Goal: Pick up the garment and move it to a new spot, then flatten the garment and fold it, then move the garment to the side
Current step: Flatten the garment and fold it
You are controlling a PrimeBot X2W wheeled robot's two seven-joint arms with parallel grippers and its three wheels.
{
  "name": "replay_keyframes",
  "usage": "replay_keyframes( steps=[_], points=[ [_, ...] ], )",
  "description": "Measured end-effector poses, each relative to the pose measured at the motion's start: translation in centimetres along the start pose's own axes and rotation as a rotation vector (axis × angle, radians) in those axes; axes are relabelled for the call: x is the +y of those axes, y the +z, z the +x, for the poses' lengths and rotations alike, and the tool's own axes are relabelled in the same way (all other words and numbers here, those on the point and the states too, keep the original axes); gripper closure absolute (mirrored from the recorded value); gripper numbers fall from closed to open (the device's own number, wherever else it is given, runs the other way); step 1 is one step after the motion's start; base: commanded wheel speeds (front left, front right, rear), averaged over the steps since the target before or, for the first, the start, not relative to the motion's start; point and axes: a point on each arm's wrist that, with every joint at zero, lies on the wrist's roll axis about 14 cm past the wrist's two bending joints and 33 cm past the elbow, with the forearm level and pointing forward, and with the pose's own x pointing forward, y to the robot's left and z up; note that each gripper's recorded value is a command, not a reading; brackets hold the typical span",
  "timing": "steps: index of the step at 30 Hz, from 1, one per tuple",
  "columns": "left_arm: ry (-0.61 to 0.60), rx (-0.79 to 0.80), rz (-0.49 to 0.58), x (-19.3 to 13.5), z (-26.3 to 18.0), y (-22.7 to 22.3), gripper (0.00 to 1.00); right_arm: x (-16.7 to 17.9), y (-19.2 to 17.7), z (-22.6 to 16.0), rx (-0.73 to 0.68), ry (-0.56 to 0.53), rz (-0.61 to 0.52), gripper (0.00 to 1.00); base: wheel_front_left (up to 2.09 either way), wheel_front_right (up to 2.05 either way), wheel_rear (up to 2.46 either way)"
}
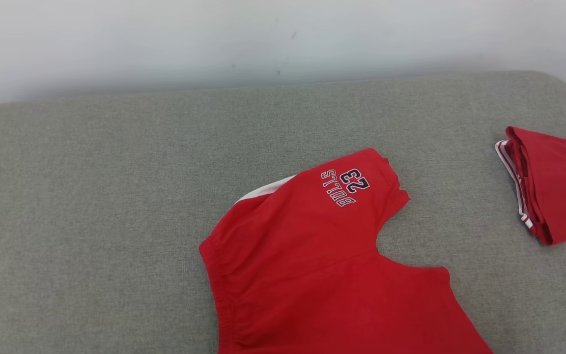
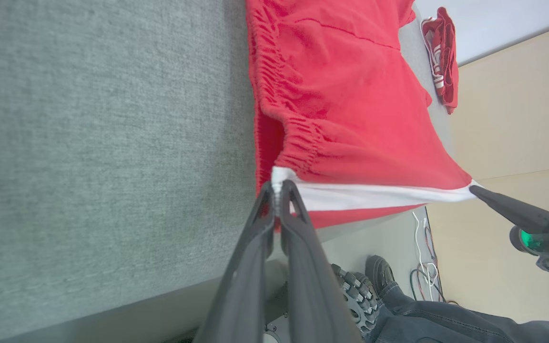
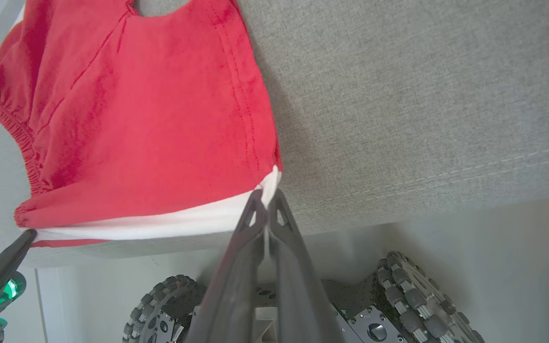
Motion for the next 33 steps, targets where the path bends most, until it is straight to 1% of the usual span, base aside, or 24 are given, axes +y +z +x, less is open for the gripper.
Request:
replay_keyframes(
  steps=[2, 3, 7, 10, 14, 17, 22, 28, 33],
  points=[
    [-0.007, -0.007, -0.004, -0.2, -0.2, 0.2, 1.00, 0.5, 0.8, -0.3, -0.031, 0.015, -0.006, 1.00, 0.00, 0.00, 0.00],
    [-0.008, -0.025, -0.001, -0.2, -0.3, 0.6, 1.00, 1.0, 1.7, -0.5, -0.071, 0.031, -0.011, 1.00, 0.00, 0.00, 0.00],
    [-0.060, -0.114, 0.015, -1.6, 0.0, 2.8, 1.00, 3.4, 6.8, -0.9, -0.270, 0.100, -0.094, 1.00, 0.00, 0.00, 0.00],
    [-0.098, -0.194, 0.034, -2.6, 0.8, 4.9, 1.00, 4.8, 9.3, -0.5, -0.365, 0.141, -0.131, 1.00, 0.00, 0.00, 0.00],
    [-0.115, -0.269, 0.060, -3.1, 2.1, 7.3, 1.00, 6.6, 12.6, 0.7, -0.449, 0.180, -0.190, 1.00, 0.00, 0.00, 0.00],
    [-0.108, -0.313, 0.086, -2.9, 3.2, 9.0, 1.00, 7.9, 14.9, 2.2, -0.488, 0.205, -0.230, 1.00, 0.00, 0.00, 0.00],
    [-0.073, -0.378, 0.099, -1.9, 4.5, 11.5, 1.00, 9.7, 18.0, 5.0, -0.509, 0.219, -0.293, 1.00, 0.00, 0.00, 0.00],
    [-0.014, -0.439, 0.111, -0.3, 5.8, 14.2, 1.00, 12.3, 20.6, 8.6, -0.503, 0.245, -0.342, 1.00, 0.00, 0.00, 0.00],
    [0.016, -0.473, 0.125, 0.6, 6.7, 15.8, 1.00, 13.4, 21.9, 11.0, -0.489, 0.241, -0.369, 1.00, 0.00, 0.00, 0.00]
  ],
)
